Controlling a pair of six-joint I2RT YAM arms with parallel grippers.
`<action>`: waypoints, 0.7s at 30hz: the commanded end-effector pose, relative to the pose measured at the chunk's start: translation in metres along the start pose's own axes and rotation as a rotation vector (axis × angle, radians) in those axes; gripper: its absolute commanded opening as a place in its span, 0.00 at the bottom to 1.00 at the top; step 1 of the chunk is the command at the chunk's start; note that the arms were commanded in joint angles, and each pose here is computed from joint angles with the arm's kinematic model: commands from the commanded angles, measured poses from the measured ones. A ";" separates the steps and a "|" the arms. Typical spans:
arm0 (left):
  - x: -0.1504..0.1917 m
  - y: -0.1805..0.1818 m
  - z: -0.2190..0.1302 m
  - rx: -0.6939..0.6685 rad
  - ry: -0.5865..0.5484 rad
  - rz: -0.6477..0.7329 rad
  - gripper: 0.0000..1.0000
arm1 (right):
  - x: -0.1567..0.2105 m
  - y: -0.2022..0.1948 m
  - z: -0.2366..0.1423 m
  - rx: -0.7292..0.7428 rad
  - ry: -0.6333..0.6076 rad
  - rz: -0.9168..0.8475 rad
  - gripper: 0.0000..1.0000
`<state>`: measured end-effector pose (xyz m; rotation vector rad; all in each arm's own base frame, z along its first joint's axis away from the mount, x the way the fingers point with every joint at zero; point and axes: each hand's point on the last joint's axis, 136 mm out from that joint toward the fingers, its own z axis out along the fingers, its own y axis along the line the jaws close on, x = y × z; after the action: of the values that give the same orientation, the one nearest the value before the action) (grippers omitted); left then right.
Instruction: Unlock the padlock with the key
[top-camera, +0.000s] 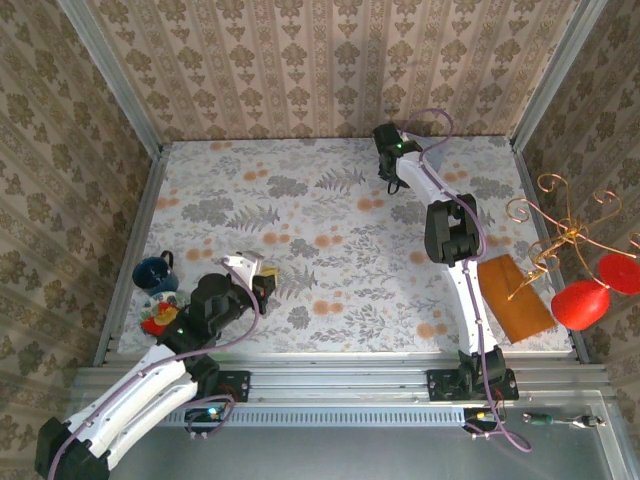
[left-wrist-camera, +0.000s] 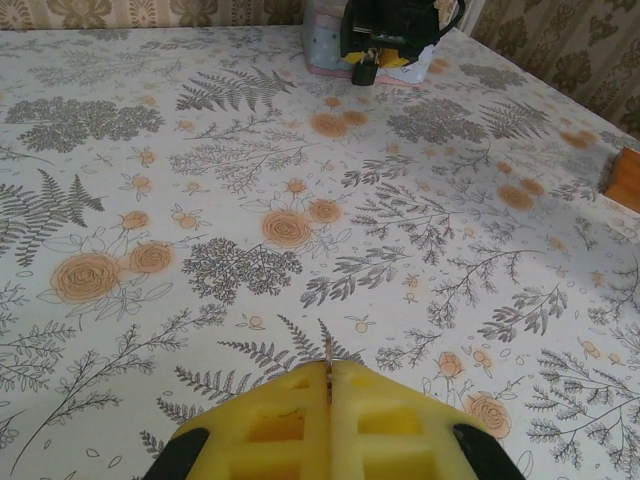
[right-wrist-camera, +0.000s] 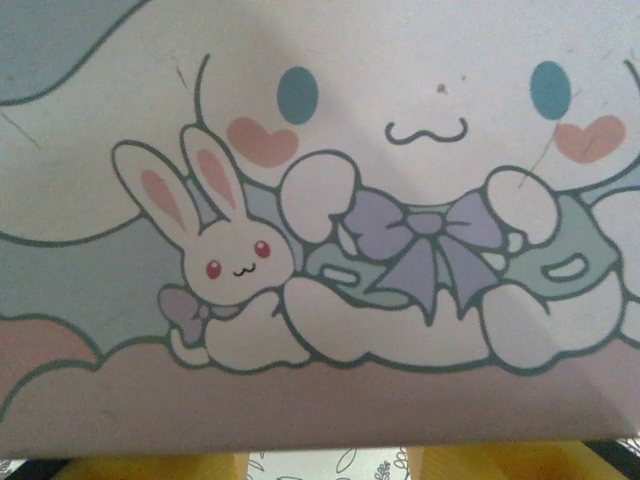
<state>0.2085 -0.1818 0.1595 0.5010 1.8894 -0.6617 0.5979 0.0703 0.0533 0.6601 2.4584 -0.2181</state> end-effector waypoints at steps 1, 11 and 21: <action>-0.006 -0.006 0.000 0.027 -0.026 0.028 0.03 | 0.008 -0.007 0.013 0.028 0.035 -0.023 0.44; -0.006 -0.006 0.001 0.027 -0.025 0.031 0.03 | 0.008 -0.006 0.019 0.016 0.066 -0.038 0.47; -0.006 -0.006 0.002 0.028 -0.026 0.034 0.04 | 0.010 -0.002 0.020 -0.004 0.081 -0.053 0.31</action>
<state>0.2098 -0.1836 0.1621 0.5104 1.8737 -0.6614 0.6016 0.0671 0.0368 0.6282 2.5232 -0.2113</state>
